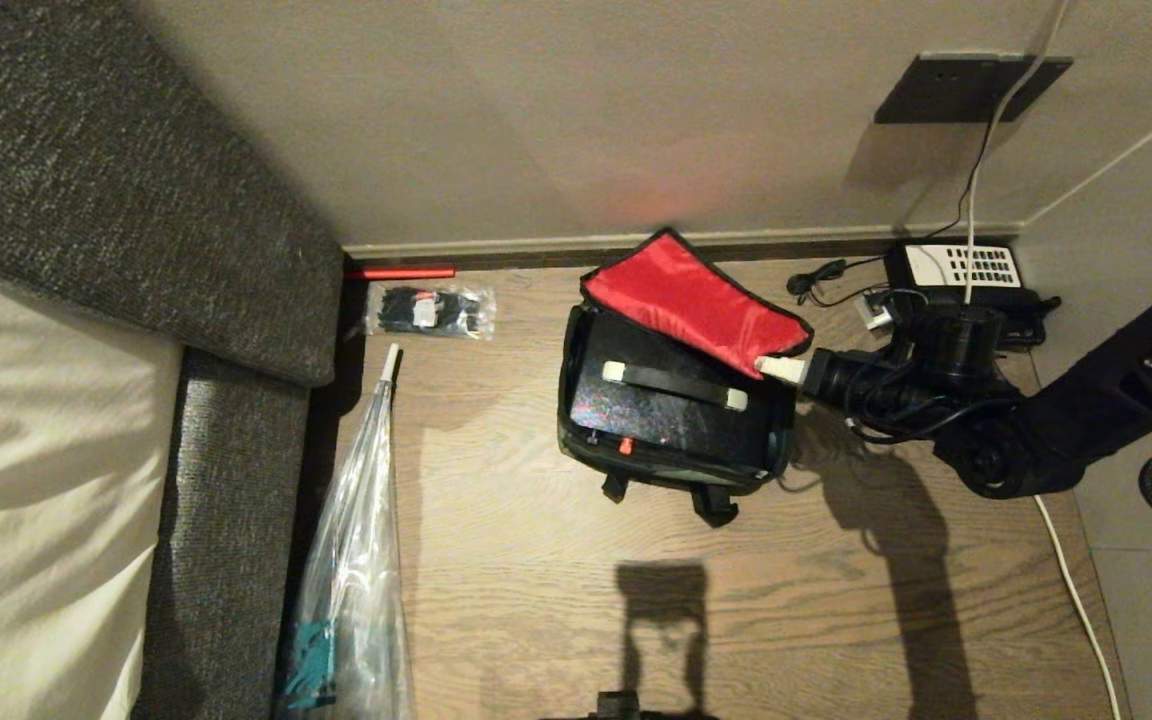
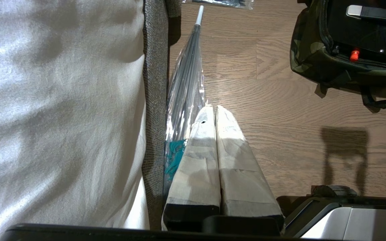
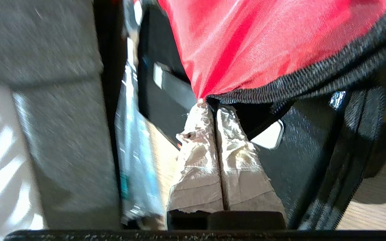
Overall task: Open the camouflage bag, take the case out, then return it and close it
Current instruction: Close the top of the storage box
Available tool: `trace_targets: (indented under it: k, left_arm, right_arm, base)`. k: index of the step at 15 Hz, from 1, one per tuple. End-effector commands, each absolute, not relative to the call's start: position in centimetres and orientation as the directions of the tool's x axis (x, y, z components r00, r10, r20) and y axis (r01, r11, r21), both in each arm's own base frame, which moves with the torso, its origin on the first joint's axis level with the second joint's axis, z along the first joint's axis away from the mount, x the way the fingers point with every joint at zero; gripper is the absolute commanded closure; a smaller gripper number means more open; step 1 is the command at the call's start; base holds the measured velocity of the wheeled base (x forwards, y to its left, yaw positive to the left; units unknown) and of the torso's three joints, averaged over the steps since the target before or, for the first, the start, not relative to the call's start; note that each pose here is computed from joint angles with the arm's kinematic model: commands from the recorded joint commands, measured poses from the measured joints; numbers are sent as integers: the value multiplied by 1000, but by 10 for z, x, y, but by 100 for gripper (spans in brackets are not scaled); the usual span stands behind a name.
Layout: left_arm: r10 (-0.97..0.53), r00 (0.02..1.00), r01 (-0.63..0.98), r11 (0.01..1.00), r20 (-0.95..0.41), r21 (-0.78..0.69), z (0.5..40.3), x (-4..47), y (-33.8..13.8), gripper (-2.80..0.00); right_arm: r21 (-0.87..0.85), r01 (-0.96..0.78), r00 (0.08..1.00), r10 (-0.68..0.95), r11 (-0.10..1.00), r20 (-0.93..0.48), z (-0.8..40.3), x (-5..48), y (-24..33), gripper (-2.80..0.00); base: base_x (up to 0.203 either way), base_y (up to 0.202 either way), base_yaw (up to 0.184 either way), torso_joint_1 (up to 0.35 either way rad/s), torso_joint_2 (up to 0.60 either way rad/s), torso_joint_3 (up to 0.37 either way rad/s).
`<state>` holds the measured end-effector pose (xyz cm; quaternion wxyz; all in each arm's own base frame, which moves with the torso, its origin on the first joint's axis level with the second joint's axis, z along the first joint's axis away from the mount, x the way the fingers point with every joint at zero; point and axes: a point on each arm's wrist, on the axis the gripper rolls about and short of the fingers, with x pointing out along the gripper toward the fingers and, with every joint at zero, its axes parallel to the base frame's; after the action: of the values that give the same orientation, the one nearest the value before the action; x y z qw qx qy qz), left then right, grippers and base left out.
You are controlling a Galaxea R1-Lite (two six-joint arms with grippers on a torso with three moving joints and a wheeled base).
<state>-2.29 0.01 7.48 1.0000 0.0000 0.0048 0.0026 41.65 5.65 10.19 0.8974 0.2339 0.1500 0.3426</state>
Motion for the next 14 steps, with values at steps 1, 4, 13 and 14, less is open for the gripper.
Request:
trace_targets:
  k: [1, 4, 13, 14]
  left_arm:
    - [5, 1000, -5, 1000, -8, 0, 75, -23, 0, 0]
    - [6, 1000, -6, 1000, -8, 0, 75, -23, 0, 0]
    - [5, 1000, -5, 1000, -8, 0, 75, -23, 0, 0]
    - [6, 1000, -6, 1000, -8, 0, 75, -23, 0, 0]
  right_arm:
    - [478, -567, 704, 696, 671, -140, 89, 414, 62, 0]
    - [411, -601, 687, 706, 686, -173, 77, 410, 67, 0]
    - [290, -663, 651, 723, 690, -231, 46, 403, 78, -280]
    - [268, -673, 647, 725, 689, -238, 44, 401, 79, -280]
  base:
    - [0, 0, 0, 0, 0, 0]
    - [0, 0, 0, 0, 0, 0]
    - [0, 0, 0, 0, 0, 0]
    - [0, 0, 0, 0, 0, 0]
